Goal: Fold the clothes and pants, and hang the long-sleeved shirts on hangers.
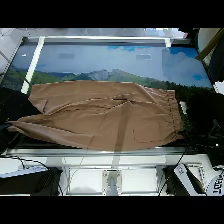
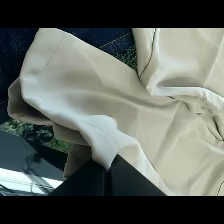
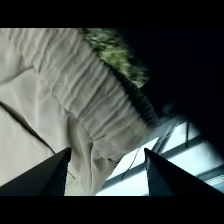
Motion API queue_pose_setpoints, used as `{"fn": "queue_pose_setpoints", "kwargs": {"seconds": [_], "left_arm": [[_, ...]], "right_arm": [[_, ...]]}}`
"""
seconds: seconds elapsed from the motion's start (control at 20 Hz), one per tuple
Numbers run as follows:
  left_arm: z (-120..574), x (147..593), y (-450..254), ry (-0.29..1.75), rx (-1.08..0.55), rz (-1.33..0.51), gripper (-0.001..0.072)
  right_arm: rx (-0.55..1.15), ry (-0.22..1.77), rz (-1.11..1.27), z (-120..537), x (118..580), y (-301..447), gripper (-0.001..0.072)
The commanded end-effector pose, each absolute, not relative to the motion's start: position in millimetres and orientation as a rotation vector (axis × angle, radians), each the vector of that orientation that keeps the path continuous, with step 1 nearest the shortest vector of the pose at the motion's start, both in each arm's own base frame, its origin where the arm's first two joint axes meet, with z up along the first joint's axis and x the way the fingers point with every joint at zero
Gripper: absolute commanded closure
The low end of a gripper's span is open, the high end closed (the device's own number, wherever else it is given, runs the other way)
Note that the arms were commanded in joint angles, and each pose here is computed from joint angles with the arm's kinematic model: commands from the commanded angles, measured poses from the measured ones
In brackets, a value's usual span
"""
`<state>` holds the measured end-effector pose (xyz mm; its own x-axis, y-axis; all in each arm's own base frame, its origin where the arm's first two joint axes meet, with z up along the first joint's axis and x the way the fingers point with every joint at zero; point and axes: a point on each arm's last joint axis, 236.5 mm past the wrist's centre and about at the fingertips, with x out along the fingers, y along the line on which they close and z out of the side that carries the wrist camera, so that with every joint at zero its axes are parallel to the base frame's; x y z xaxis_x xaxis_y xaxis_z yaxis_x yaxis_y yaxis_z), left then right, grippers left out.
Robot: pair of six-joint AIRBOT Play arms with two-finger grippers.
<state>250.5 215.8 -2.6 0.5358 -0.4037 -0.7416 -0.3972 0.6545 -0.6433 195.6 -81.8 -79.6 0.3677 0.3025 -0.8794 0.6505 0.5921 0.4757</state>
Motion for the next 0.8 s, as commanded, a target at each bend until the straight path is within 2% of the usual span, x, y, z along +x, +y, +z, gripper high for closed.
{"fn": "queue_pose_setpoints", "kwargs": {"seconds": [0.0,0.1,0.2,0.3,0.35,0.5,0.65,0.75], "left_arm": [[-3,251,218,1.042,-0.895,0.003,0.0697],[-4,252,221,1.036,-0.889,0.016,0.0697],[-4,252,222,1.034,-0.888,0.019,0.0697],[-4,252,222,1.034,-0.888,0.019,0.0697],[-4,252,222,1.034,-0.888,0.019,0.0697],[-4,253,222,1.033,-0.886,0.022,0.0697],[4,248,230,1.052,-0.849,0.057,0.0698],[14,234,238,1.119,-0.762,0.097,0.0698]], "right_arm": [[0.98,1.187,-0.293,-83,201,-86,0.0192],[1.019,1.162,-0.286,-84,208,-84,0.0196],[1.051,1.169,-0.278,-91,209,-80,0.0263],[1.082,1.199,-0.27,-99,206,-75,0.0271],[1.084,1.206,-0.261,-101,205,-74,0.0334],[1.078,1.165,-0.241,-95,215,-77,0.0668],[1.011,1.133,-0.141,-54,228,-80,0.0671],[0.874,1.159,-0.105,-15,223,-89,0.0671]]}}
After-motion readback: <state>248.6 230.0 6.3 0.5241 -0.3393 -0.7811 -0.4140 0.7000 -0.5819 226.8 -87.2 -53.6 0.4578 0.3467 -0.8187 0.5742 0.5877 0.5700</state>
